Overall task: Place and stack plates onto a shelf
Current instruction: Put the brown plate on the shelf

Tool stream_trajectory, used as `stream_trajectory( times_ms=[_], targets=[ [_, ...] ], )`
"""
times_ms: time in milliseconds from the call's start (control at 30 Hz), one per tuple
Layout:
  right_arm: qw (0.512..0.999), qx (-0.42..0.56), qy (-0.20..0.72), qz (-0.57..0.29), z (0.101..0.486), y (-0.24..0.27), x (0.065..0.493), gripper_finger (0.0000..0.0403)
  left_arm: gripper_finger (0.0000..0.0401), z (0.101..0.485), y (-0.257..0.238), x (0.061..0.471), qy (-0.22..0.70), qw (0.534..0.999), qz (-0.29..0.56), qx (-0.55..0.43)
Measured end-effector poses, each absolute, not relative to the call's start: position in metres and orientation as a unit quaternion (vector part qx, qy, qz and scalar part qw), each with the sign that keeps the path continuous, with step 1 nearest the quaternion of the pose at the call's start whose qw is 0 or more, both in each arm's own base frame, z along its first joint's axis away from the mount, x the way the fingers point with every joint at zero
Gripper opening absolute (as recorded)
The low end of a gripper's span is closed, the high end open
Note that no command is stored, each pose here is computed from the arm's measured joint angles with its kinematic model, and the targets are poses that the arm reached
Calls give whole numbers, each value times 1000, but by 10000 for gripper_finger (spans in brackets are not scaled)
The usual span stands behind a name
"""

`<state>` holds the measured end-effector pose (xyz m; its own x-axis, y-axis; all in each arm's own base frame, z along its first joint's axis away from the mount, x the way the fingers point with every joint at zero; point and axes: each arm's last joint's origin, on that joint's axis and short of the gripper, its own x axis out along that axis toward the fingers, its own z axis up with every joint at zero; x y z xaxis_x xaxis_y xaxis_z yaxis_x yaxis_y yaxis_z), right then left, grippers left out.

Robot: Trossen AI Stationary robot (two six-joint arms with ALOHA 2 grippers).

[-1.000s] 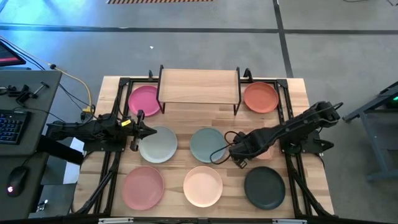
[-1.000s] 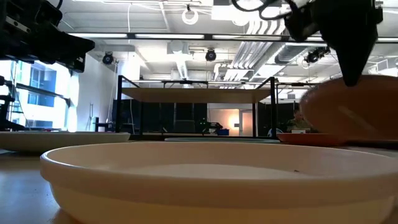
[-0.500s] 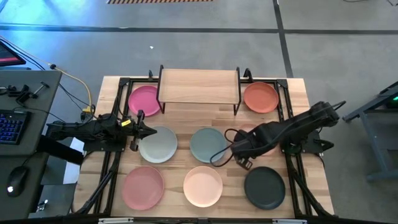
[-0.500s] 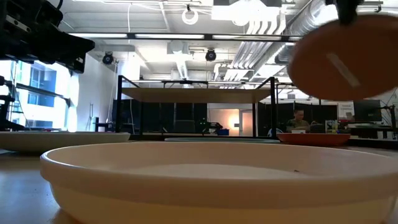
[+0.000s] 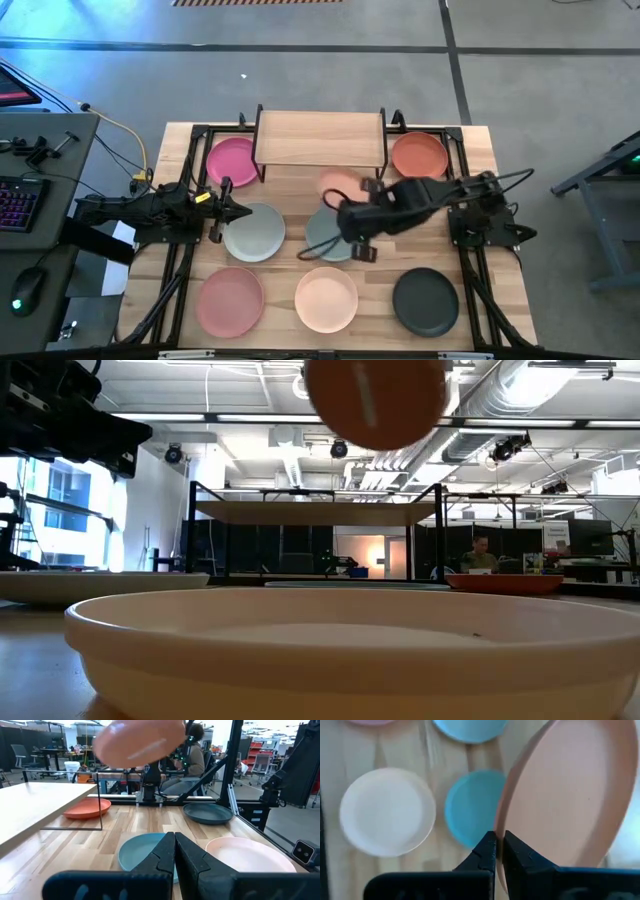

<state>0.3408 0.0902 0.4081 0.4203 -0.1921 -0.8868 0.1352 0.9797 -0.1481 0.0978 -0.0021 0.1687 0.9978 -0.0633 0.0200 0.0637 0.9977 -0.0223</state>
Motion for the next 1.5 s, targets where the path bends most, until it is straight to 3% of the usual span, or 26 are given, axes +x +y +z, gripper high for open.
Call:
stream_trajectory(
  times_ms=[167,433,767,1033,1300,1500],
  targets=[
    [834,-57,534,-124,404,49,361,0,0,169,-2,98,-9,999,-32,-11],
    [778,-89,592,-189,367,-29,383,0,0,169,-2,98,-10,999,-32,-11],
    [715,-81,654,-233,317,-90,404,0,0,169,-2,98,-9,999,-32,-11],
    [716,-55,647,-257,309,-102,407,0,0,169,-2,98,-9,999,-32,-11],
    [681,-37,690,-242,279,-100,403,0,0,169,-2,98,-9,999,-32,-11],
    [702,-37,671,-236,284,-94,409,0,0,169,-2,98,-10,999,-32,-11]
  ],
)
